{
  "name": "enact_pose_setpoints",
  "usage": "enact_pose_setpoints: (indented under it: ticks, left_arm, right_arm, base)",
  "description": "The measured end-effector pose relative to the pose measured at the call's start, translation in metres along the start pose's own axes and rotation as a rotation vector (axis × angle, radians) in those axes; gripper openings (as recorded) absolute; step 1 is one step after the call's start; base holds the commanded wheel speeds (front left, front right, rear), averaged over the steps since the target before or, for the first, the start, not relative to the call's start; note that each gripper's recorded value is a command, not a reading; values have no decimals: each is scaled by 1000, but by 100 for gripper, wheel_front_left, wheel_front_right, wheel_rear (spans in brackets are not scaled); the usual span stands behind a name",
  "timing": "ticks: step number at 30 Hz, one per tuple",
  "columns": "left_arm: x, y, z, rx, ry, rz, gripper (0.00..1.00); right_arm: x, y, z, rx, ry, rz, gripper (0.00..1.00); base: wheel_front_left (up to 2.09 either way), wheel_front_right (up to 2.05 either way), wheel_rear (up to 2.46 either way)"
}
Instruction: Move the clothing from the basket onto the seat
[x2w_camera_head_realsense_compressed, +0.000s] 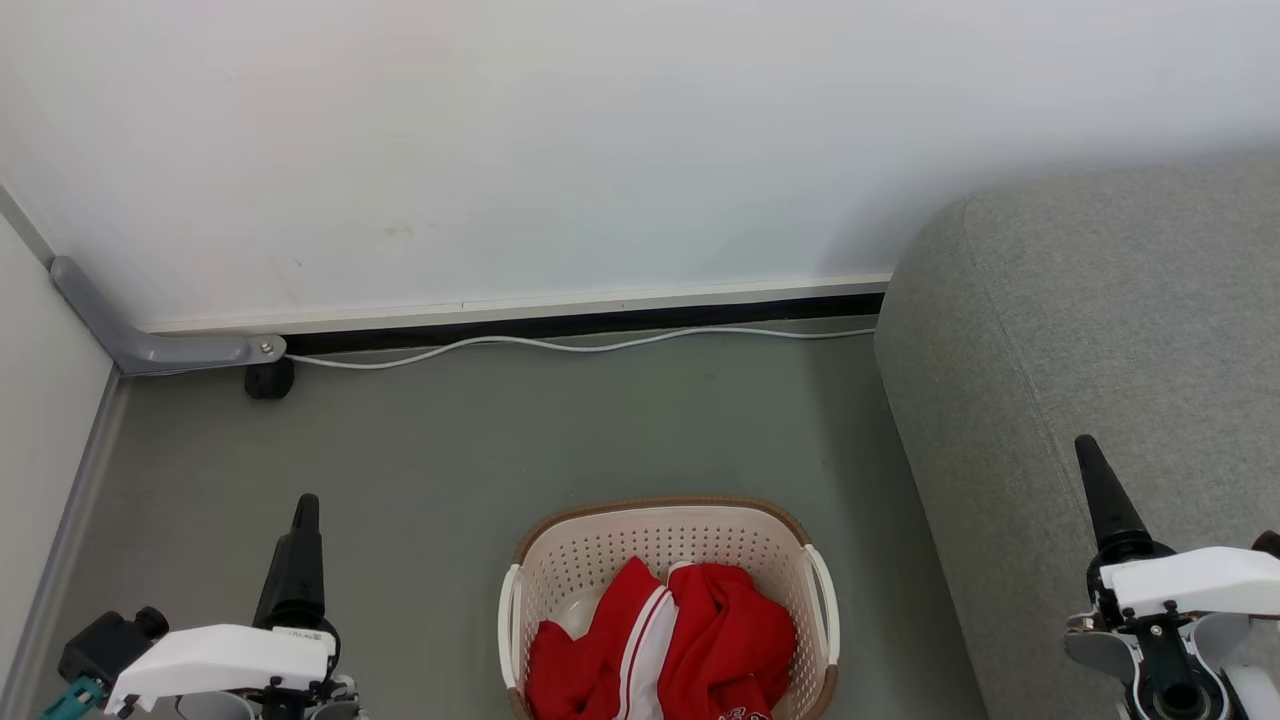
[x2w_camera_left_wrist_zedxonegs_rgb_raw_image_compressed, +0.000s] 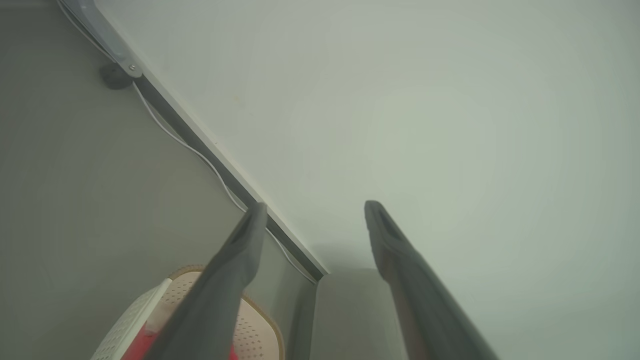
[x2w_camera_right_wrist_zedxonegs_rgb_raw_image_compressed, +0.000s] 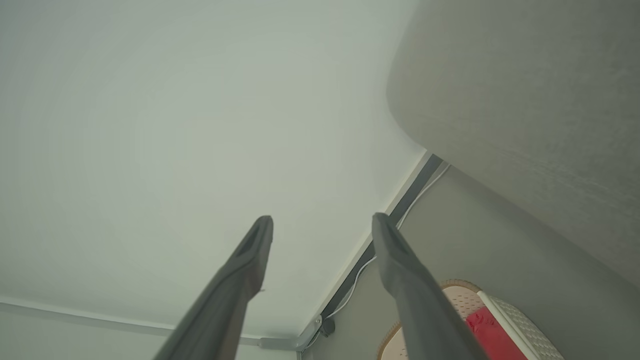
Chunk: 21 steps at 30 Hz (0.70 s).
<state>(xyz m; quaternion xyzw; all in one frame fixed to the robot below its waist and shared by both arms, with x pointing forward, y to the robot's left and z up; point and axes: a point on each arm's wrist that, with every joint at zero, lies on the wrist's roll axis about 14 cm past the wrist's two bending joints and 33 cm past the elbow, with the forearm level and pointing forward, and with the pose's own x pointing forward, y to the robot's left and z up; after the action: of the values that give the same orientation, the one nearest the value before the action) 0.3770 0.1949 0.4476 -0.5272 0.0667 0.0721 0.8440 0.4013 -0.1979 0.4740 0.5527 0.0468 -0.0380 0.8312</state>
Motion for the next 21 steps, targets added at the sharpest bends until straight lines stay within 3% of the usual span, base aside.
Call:
enact_pose_setpoints:
  ticks: [21]
  left_arm:
    - [8,-14,6,398,-18,-54,100]
  right_arm:
    - [13,14,-6,-399,37,53,100]
  base:
    - [0,0,0]
